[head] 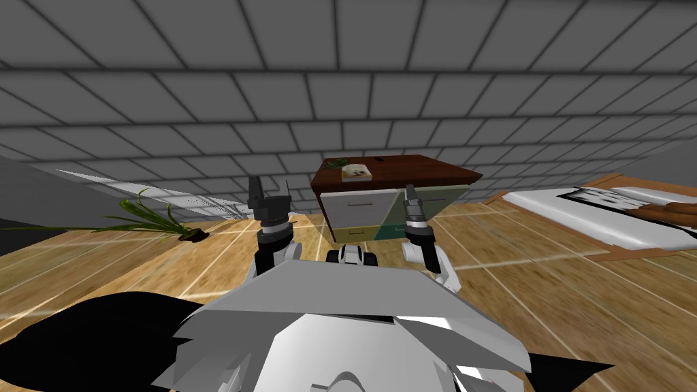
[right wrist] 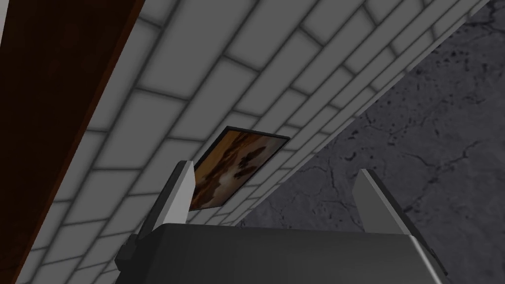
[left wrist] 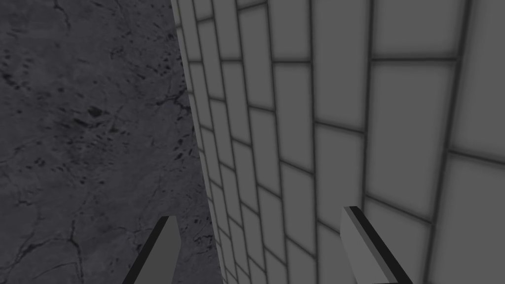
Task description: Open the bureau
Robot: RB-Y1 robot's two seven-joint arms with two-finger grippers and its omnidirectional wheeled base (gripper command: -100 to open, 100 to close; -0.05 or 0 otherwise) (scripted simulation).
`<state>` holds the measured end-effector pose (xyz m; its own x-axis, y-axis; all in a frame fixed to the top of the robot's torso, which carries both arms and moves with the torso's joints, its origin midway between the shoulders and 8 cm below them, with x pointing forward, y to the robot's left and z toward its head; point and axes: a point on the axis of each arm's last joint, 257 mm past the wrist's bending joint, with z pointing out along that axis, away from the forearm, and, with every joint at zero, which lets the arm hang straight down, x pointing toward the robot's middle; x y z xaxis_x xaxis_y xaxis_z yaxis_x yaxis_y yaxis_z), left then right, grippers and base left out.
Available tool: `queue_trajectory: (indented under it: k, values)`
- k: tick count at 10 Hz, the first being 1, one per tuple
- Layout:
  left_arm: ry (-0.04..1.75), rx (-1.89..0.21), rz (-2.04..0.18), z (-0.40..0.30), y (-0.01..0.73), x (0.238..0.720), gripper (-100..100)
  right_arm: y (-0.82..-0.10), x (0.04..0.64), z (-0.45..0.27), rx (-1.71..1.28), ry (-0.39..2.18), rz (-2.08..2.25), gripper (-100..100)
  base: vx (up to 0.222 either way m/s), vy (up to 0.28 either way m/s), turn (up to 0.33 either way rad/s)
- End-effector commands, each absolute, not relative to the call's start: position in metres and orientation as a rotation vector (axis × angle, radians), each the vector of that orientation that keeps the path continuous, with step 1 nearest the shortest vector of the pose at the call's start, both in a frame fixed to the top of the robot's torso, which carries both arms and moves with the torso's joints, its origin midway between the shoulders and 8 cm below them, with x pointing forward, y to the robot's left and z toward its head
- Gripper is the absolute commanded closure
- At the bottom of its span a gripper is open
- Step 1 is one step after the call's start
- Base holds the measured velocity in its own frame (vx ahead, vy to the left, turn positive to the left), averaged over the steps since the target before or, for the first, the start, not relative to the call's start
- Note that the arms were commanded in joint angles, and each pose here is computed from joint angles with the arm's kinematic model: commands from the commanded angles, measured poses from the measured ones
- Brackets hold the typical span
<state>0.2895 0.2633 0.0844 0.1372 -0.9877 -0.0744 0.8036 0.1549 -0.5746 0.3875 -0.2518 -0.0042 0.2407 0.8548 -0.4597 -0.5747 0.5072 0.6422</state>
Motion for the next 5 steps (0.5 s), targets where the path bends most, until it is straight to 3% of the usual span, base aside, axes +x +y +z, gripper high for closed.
queue_trajectory:
  k: [1,5]
  values:
    - [0.496,-0.451,-1.361,0.084,0.263,0.289,0,-0.241,0.393,-0.01,0.286,0.909,0.928,-100,-0.013,0.068,-0.086]
    - [0.496,-0.451,-1.361,0.084,0.263,0.289,0,-0.226,0.402,-0.018,0.156,0.945,0.805,-100,-0.012,0.065,-0.056]
